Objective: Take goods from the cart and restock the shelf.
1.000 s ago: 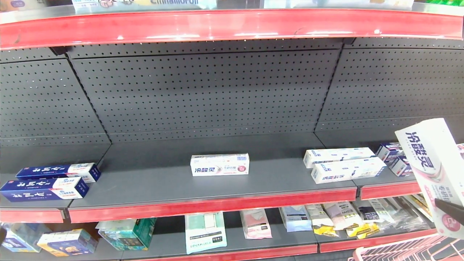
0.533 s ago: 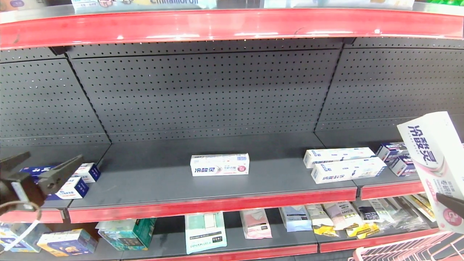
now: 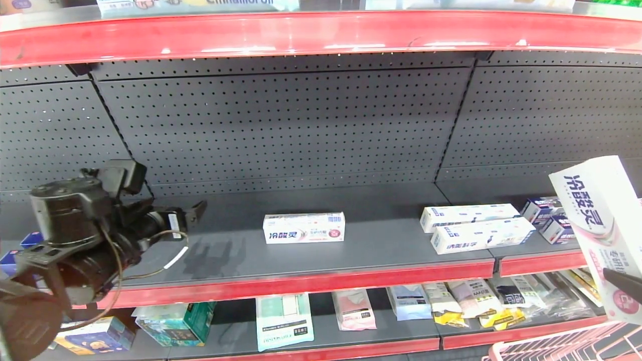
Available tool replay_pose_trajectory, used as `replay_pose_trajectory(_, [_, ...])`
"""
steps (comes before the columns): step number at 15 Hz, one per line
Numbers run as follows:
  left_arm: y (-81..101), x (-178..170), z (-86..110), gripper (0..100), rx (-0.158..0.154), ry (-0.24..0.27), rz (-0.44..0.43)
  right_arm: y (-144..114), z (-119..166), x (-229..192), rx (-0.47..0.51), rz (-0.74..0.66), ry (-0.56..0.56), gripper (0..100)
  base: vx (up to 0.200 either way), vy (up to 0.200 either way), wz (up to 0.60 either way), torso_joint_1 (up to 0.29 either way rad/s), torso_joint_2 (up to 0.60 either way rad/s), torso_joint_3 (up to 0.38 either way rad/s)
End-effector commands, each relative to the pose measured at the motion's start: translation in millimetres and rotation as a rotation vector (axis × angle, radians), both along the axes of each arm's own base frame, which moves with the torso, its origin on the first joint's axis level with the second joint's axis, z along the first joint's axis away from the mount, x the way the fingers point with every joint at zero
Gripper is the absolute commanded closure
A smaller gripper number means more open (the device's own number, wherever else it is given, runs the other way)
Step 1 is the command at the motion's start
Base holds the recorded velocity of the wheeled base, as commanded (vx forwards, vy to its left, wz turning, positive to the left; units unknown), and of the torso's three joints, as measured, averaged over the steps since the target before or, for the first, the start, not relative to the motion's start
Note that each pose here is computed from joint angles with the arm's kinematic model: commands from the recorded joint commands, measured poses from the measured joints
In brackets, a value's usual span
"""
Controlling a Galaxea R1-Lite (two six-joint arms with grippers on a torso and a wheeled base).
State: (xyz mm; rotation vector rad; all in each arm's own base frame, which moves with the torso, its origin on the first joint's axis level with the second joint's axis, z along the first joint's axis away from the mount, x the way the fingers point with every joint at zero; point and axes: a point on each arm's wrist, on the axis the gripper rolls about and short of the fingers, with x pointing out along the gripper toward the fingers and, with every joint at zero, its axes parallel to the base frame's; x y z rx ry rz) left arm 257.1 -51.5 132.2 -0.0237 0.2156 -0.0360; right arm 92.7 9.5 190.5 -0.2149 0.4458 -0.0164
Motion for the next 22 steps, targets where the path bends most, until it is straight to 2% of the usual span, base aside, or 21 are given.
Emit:
replay_pose_trajectory(1, [-31.9,26.3,-27.2,0,-0.064,0.075,-0.026,0.0,-1.3,-0.6,-0.001,0.001,0.003,100,0.000,0.000,0.00,0.000,0.00,0.000])
replay_pose_trajectory(5, [-40.1,41.7,-40.9,0,-0.063,0.115,-0.026,0.2,-1.3,-0.6,0.005,0.012,0.004,100,0.000,0.000,0.00,0.000,0.00,0.000])
replay_pose_trajectory(7, [-47.6,59.6,-36.0,0,-0.114,0.163,-0.010,0.3,-2.3,-0.4,0.005,0.013,0.008,100,0.000,0.000,0.00,0.000,0.00,0.000])
replay_pose_trajectory(8, [-49.6,67.4,-30.1,0,-0.156,0.181,0.007,0.3,-2.4,-0.1,0.005,0.013,0.010,100,0.000,0.000,0.00,0.000,0.00,0.000])
replay_pose_trajectory(9, [-50.9,73.2,-24.9,0,-0.177,0.197,0.017,0.3,-2.3,-0.4,0.005,0.013,0.008,100,0.000,0.000,0.00,0.000,0.00,0.000])
replay_pose_trajectory(10, [-52.3,78.3,-21.0,0,-0.179,0.227,0.013,0.5,-2.7,-0.5,0.006,0.017,0.010,100,0.000,0.000,0.00,0.000,0.00,0.000])
replay_pose_trajectory(11, [-53.1,80.0,-19.8,0,-0.180,0.235,0.005,0.4,-2.7,-0.5,0.008,0.020,0.010,100,0.000,0.000,0.00,0.000,0.00,0.000])
replay_pose_trajectory(14, [-60.5,99.1,-22.4,0,-0.194,0.233,-0.050,0.7,-4.5,-0.8,0.008,0.028,0.017,100,0.000,0.000,0.00,0.000,0.00,0.000])
replay_pose_trajectory(15, [-63.2,104.9,-27.1,0,-0.185,0.238,-0.062,0.7,-4.8,-0.5,0.008,0.028,0.020,100,0.000,0.000,0.00,0.000,0.00,0.000])
replay_pose_trajectory(17, [-66.0,110.6,-37.3,0,-0.128,0.255,-0.121,0.8,-4.3,-0.1,0.008,0.028,0.018,100,0.000,0.000,0.00,0.000,0.00,0.000])
replay_pose_trajectory(18, [-67.0,112.6,-38.2,0,-0.121,0.256,-0.137,0.8,-4.5,0.2,0.008,0.028,0.020,100,0.000,0.000,0.00,0.000,0.00,0.000])
replay_pose_trajectory(22, [-79.7,139.8,-49.5,0,-0.127,0.243,-0.168,0.9,-7.4,-0.7,0.008,0.032,0.029,100,0.000,0.000,0.00,0.000,0.00,0.000])
